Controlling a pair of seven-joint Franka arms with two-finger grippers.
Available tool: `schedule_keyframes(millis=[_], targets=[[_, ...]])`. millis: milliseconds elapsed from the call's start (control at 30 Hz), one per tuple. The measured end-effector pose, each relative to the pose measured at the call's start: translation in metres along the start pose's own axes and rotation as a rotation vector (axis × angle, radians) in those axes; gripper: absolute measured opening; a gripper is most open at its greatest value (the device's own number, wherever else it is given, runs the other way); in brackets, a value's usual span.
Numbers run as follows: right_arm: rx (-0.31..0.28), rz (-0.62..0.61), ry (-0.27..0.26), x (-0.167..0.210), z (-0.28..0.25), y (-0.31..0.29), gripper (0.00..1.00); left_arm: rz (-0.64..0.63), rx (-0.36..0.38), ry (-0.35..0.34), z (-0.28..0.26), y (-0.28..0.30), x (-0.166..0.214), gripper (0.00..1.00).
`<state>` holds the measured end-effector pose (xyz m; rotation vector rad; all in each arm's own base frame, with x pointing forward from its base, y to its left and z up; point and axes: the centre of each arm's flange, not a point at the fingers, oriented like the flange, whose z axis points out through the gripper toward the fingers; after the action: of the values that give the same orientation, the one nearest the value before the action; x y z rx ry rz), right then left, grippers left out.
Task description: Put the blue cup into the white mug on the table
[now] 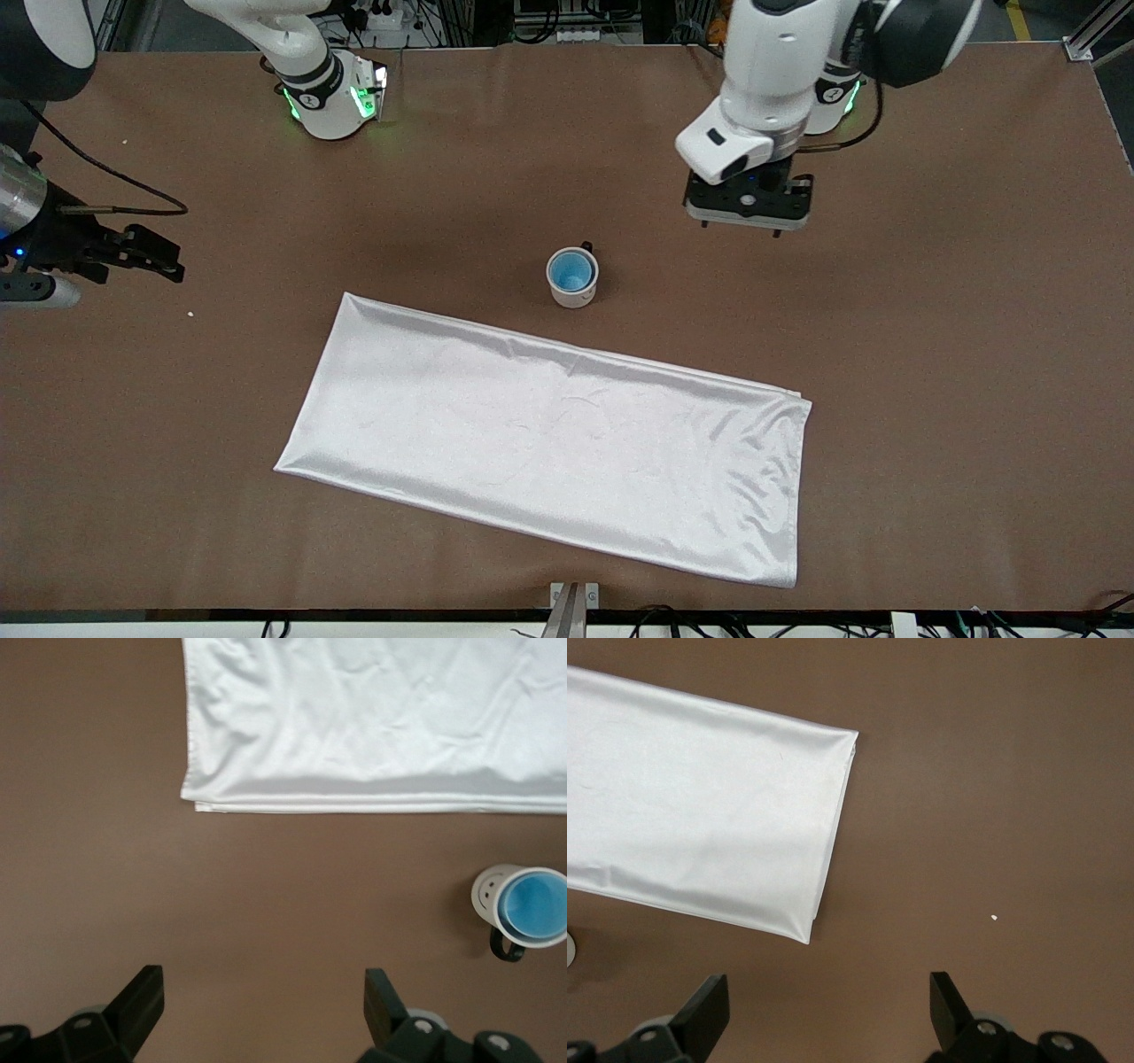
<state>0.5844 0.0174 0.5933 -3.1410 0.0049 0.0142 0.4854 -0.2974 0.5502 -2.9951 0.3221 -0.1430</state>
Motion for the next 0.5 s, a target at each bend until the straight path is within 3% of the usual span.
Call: schedule_keyframes(millis=[367,500], targets=[[0.000,0.007,0.000,0.000,0.000,0.004,1.00,-0.243,-0.133,-0.009,-0.014,-0.115,0.036,1.00],[-0.001,0.013,0.000,0.000,0.000,0.008,1.00,-0.250,-0.154,-0.005,-0.013,-0.141,0.044,1.00]])
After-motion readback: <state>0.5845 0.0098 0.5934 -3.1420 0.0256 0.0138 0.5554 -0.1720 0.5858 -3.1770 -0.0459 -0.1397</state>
